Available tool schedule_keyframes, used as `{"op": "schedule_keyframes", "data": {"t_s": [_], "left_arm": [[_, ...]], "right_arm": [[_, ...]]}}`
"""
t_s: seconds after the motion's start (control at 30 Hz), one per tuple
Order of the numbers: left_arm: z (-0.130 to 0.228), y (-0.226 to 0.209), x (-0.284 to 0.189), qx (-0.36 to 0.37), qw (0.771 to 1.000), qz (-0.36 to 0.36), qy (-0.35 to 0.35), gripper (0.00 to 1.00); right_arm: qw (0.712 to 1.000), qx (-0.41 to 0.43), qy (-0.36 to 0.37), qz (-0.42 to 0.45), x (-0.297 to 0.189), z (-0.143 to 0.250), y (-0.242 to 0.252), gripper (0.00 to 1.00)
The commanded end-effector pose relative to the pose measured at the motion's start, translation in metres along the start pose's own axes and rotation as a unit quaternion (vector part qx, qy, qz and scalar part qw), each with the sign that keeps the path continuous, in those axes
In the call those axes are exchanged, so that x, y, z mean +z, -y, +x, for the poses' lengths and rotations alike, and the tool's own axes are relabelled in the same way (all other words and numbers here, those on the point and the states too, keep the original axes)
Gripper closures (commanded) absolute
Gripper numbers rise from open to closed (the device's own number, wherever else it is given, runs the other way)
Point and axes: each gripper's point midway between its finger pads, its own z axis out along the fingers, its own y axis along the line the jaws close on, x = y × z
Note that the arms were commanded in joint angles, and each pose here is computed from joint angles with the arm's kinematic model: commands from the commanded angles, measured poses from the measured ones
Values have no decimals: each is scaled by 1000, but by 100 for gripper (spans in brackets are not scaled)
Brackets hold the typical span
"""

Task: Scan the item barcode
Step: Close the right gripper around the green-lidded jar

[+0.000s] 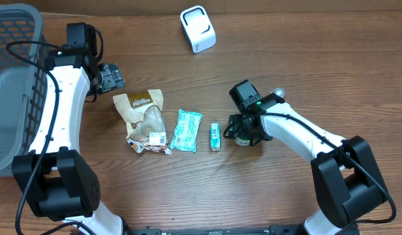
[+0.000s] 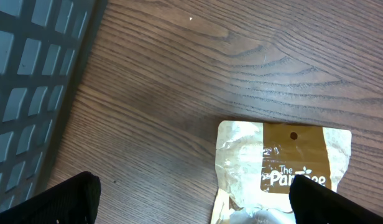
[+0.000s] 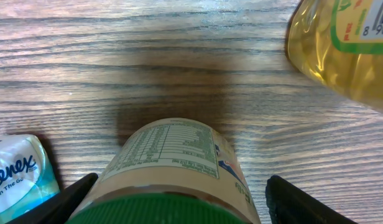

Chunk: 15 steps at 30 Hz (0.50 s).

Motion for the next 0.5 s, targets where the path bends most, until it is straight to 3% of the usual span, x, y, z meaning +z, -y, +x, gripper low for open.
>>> {"op": "schedule_keyframes", "data": {"t_s": [0.0,0.47], "left_arm": [[-4,2,-9,4,1000,-1,14,0],[-4,1,-9,4,1000,-1,14,1]], "right_arm": [[1000,0,-6,-5,2,2,0,20],[1000,0,0,-14,2,-1,-4,18]]}}
